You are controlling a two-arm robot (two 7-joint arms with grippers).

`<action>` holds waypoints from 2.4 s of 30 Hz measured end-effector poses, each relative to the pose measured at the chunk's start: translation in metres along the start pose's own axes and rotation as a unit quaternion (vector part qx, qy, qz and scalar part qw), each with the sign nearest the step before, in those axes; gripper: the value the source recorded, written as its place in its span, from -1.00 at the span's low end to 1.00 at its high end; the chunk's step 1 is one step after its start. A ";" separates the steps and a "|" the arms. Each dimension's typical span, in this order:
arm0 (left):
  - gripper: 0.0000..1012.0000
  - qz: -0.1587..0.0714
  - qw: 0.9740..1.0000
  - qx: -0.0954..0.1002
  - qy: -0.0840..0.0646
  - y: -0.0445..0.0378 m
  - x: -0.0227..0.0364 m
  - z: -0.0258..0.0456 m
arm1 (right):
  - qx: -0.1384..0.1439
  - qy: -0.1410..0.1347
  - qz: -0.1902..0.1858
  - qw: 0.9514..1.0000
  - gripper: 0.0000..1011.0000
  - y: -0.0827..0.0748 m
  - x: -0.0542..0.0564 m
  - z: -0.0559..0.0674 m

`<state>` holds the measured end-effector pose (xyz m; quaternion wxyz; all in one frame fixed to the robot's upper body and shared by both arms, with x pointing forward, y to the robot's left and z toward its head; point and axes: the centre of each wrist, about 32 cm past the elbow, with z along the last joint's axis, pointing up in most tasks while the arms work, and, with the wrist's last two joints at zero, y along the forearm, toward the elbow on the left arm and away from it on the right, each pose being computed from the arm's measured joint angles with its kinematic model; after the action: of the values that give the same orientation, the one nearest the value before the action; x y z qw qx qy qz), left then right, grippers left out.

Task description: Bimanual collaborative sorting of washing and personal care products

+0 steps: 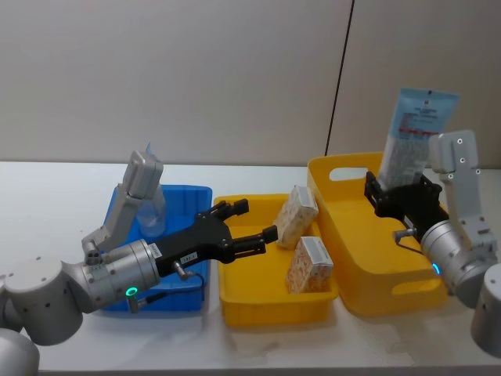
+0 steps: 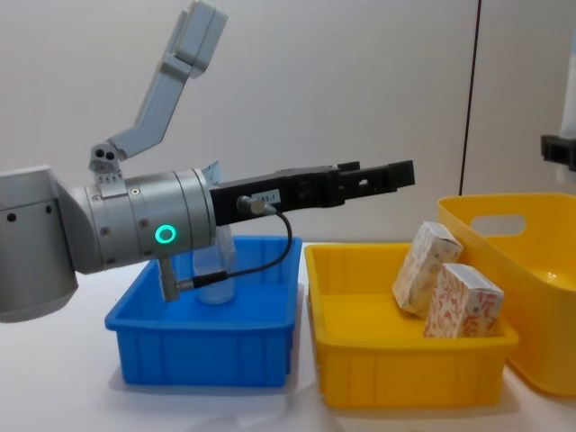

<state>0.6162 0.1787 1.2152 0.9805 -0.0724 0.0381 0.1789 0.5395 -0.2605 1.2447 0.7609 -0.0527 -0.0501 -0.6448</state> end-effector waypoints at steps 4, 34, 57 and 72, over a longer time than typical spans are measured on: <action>0.98 0.000 1.000 0.000 0.000 0.0000 0.0000 0.0000 | -0.026 0.013 0.003 1.000 0.10 0.001 0.004 0.004; 0.98 0.000 1.000 0.000 0.000 0.0000 0.0000 0.0000 | -0.091 0.001 -0.005 0.996 0.10 0.008 0.007 -0.010; 0.98 0.000 1.000 0.000 0.000 0.0002 0.0001 0.0000 | -0.072 -0.014 -0.024 0.997 0.55 0.010 0.005 -0.014; 0.98 0.000 1.000 0.000 0.000 0.0000 0.0000 0.0000 | -0.069 -0.016 -0.026 0.997 0.99 0.010 0.005 -0.014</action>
<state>0.6162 0.1787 1.2152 0.9805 -0.0724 0.0381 0.1789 0.5501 -0.2657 1.2310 0.7375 -0.1141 -0.0190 -0.6654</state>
